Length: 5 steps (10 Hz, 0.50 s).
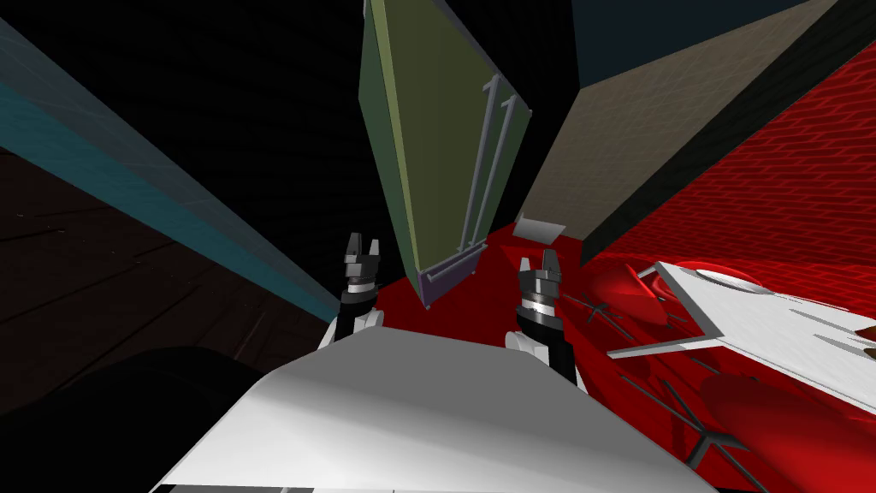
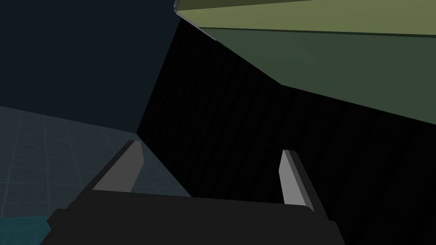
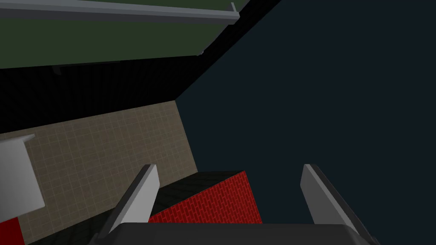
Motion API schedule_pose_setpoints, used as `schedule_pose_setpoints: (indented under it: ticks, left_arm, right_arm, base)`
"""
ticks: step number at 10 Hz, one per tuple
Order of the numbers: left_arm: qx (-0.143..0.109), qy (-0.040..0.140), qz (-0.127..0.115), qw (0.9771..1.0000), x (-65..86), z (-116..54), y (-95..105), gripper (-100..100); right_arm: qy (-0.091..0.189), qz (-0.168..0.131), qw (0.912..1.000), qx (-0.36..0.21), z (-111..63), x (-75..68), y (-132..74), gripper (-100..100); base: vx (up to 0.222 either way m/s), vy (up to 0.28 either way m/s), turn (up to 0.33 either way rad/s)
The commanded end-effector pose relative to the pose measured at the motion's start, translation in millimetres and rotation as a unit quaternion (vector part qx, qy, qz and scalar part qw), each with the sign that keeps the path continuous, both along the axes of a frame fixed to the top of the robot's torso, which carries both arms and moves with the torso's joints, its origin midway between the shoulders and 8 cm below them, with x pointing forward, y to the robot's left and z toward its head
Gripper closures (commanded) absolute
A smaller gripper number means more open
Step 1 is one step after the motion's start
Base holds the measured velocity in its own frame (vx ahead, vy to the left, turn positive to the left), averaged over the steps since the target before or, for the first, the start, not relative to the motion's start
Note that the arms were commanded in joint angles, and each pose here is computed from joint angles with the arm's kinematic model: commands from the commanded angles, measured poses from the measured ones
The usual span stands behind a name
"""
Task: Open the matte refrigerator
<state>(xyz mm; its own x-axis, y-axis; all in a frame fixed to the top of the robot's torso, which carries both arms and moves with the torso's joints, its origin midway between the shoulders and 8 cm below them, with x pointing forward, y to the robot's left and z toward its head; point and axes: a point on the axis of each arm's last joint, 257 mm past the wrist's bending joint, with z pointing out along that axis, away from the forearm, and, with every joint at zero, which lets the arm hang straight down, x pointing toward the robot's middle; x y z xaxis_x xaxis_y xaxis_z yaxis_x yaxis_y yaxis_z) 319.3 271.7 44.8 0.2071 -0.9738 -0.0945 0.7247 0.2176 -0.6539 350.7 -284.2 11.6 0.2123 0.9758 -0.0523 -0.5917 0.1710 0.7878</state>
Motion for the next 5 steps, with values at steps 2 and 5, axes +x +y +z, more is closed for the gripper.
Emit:
schedule_pose_setpoints:
  ticks: [2, 5]
  left_arm:
    - [0.000, 0.000, 0.000, 1.0000, 0.0, 0.0, 0.0, 0]
    - [0.000, 0.000, 0.000, 1.0000, -0.1, 0.1, 0.0, 0]
  right_arm:
    - [0.000, 0.000, 1.0000, 0.000, 0.0, 0.0, 0.0, 0]
    - [0.000, 0.000, 1.0000, 0.000, 0.1, -0.1, 0.0, 0]
  base:
    - [0.000, 0.000, 0.000]
    - [0.000, 0.000, 0.000]
